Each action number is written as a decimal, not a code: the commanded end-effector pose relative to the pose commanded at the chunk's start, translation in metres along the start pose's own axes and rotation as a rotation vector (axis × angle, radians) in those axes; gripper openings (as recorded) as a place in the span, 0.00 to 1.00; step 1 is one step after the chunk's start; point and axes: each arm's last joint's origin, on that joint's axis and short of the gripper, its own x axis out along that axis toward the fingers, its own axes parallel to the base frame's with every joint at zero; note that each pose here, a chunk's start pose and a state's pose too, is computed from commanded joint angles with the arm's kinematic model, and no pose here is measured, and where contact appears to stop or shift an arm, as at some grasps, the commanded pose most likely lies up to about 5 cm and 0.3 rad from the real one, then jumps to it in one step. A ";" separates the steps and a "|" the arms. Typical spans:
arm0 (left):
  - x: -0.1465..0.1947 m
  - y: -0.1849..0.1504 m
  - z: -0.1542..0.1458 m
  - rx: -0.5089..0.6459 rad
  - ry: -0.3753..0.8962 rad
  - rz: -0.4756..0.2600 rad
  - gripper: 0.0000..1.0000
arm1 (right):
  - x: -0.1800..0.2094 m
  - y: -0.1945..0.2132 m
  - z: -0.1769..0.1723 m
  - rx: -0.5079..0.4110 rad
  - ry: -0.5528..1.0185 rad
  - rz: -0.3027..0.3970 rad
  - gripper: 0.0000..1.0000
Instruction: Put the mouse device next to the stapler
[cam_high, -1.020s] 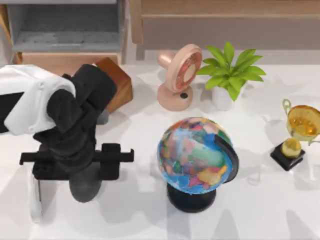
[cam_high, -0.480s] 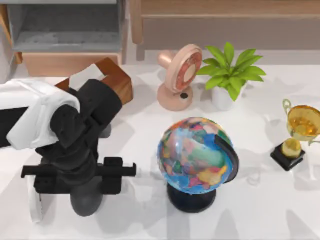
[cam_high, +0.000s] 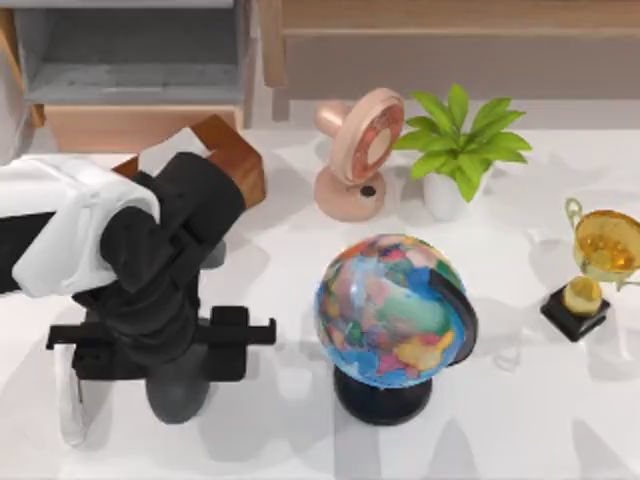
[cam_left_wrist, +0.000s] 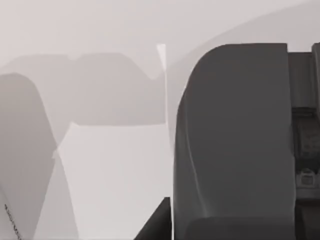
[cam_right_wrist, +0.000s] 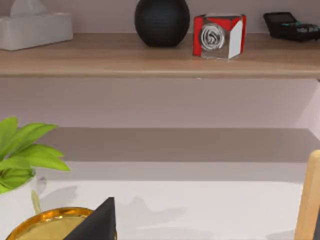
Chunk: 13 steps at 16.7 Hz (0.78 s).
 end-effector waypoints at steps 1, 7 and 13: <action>0.000 0.000 0.001 -0.001 -0.006 -0.003 0.00 | 0.000 0.000 0.000 0.000 0.000 0.000 1.00; 0.004 0.000 0.001 -0.001 -0.013 -0.009 0.00 | 0.000 0.000 0.000 0.000 0.000 0.000 1.00; 0.018 0.002 -0.005 0.003 0.032 0.016 0.00 | 0.000 0.000 0.000 0.000 0.000 0.000 1.00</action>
